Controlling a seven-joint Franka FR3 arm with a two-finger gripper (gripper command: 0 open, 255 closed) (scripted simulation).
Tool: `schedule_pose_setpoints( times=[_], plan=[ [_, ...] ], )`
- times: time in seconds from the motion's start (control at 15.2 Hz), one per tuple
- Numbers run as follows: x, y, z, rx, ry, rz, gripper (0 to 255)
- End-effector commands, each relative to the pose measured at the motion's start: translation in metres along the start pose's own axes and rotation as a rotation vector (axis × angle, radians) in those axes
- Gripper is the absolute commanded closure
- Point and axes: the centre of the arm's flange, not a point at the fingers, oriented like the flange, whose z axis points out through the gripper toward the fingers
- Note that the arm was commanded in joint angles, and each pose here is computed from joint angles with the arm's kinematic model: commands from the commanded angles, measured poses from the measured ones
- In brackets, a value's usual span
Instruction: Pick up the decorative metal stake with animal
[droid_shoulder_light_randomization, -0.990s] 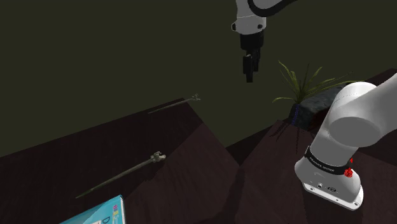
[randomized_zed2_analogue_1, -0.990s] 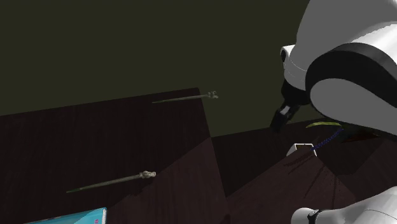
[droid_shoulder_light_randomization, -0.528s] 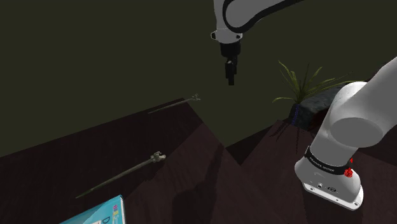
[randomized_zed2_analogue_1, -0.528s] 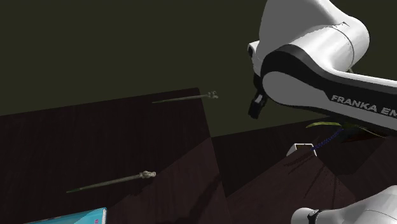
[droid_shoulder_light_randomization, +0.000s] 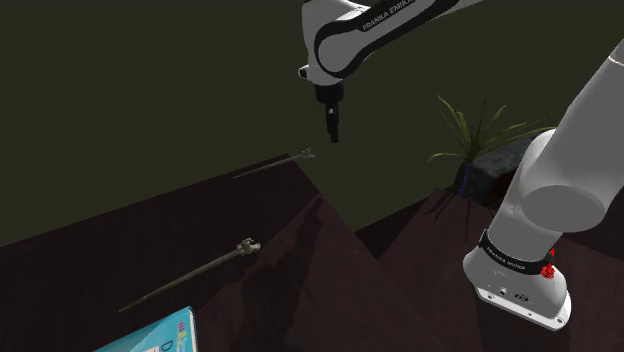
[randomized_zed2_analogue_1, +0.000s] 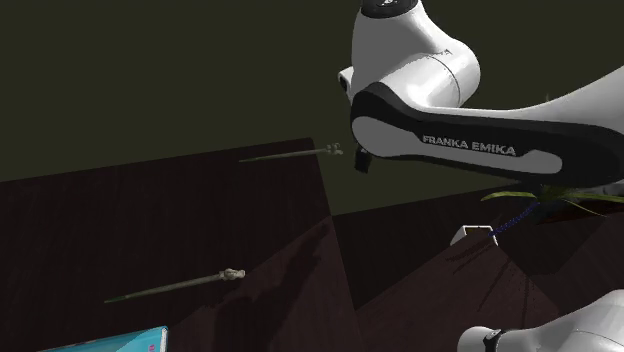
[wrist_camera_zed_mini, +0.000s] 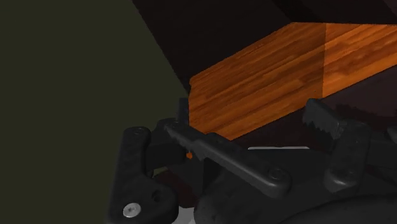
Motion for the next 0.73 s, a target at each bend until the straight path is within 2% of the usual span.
schedule_pose_setpoints(
  times=[0.0, 0.66],
  plan=[
    [0.025, 0.005, 0.01, -0.013, 0.013, -0.057, 0],
    [0.141, 0.006, 0.046, -0.078, 0.073, -0.333, 0]
  ],
)
